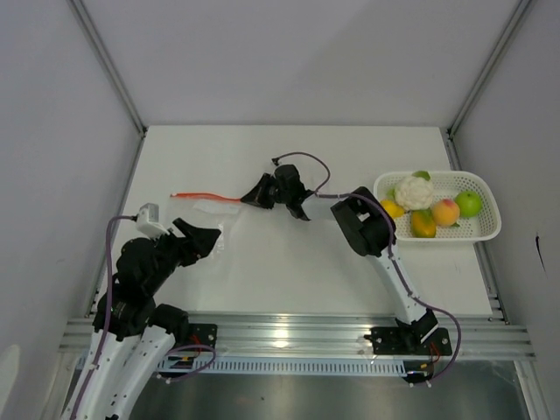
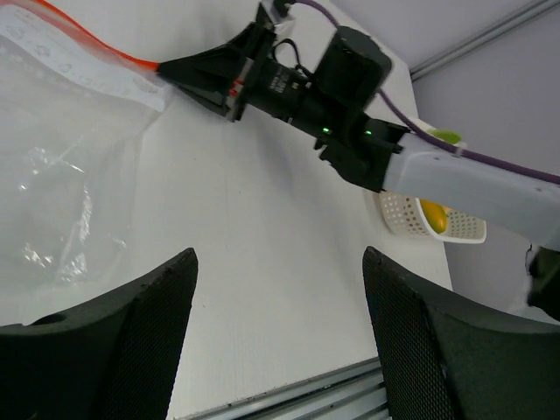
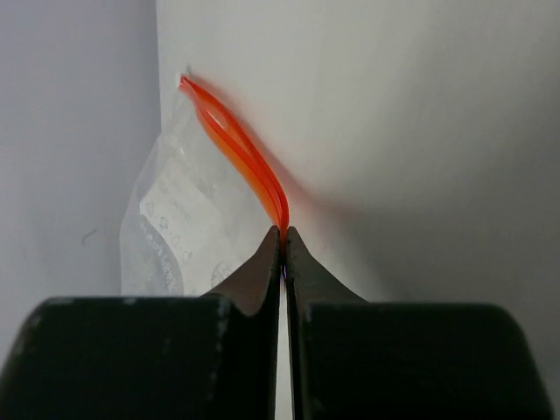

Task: Place the food in the zip-top bag and seal the zipper
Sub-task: Pick up the zipper food storage bag at the center of the board.

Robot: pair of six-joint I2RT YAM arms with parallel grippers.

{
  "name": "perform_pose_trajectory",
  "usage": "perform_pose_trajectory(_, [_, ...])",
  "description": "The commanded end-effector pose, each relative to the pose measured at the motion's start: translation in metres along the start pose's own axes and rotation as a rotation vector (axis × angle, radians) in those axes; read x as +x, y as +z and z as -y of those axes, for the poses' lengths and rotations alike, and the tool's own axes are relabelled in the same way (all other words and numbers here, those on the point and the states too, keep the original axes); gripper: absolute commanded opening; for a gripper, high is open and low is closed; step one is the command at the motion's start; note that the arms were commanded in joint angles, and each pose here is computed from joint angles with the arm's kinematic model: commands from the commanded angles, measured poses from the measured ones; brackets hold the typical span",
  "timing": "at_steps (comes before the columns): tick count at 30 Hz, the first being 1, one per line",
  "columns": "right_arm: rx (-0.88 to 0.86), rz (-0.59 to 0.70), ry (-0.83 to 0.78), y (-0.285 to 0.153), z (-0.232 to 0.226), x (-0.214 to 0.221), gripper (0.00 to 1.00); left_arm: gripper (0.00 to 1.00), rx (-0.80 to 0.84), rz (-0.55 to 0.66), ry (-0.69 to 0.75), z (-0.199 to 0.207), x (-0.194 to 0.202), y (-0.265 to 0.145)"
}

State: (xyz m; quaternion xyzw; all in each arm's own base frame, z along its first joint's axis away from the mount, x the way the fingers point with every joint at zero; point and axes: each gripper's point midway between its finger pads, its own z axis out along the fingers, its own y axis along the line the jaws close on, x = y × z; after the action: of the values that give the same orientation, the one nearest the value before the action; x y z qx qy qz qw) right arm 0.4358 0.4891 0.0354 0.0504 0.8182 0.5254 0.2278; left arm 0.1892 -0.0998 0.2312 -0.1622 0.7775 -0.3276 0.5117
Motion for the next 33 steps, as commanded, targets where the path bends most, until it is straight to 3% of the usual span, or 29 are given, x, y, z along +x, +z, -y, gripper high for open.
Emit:
perform_pose_trajectory(1, [-0.140,0.119,-0.174,-0.047,-0.077,-0.025,0.00,0.78,0.007,-0.038,0.008,0.010,-0.004,-0.001])
perform_pose_trajectory(2, [-0.171,0.158,-0.214,-0.067,-0.103,-0.033,0.00,0.79,0.010,-0.049,0.004,0.013,-0.004,-0.001])
perform_pose_trajectory(4, [-0.114,0.163,-0.284,-0.088,-0.087,-0.023,0.00,0.82,0.018,-0.100,0.000,0.017,0.001,0.002])
perform_pose_trajectory(5, [-0.128,0.210,-0.326,-0.111,-0.110,-0.032,0.00,0.82,0.024,-0.116,-0.005,0.020,0.002,0.002])
perform_pose_trajectory(7, [-0.079,0.212,-0.408,-0.132,-0.098,-0.023,0.00,0.82,0.045,-0.156,-0.013,0.026,0.006,0.004])
perform_pose_trajectory(8, [-0.095,0.248,-0.448,-0.154,-0.120,-0.028,0.00,0.82,0.052,-0.168,-0.024,0.028,0.008,0.004])
perform_pose_trajectory(11, [-0.030,0.264,-0.545,-0.183,-0.117,-0.022,0.00,0.79,0.068,-0.196,-0.052,0.034,0.010,0.007])
perform_pose_trajectory(12, [-0.049,0.295,-0.581,-0.201,-0.138,-0.024,0.00,0.78,0.077,-0.210,-0.061,0.037,0.012,0.006])
perform_pose_trajectory(18, [0.022,0.367,-0.791,-0.258,-0.163,-0.022,0.00,0.77,0.108,-0.275,-0.119,0.054,0.012,0.008])
perform_pose_trajectory(24, [-0.016,0.332,-0.961,-0.285,-0.179,0.006,0.00,0.78,0.139,-0.297,-0.207,0.070,0.009,0.005])
perform_pose_trajectory(28, [-0.020,0.311,-1.044,-0.296,-0.185,0.035,0.00,0.79,0.109,-0.242,-0.290,0.070,-0.002,0.002])
perform_pose_trajectory(33, [-0.035,0.306,-1.108,-0.305,-0.192,0.072,0.00,0.79,0.045,-0.267,-0.352,0.063,0.002,0.007])
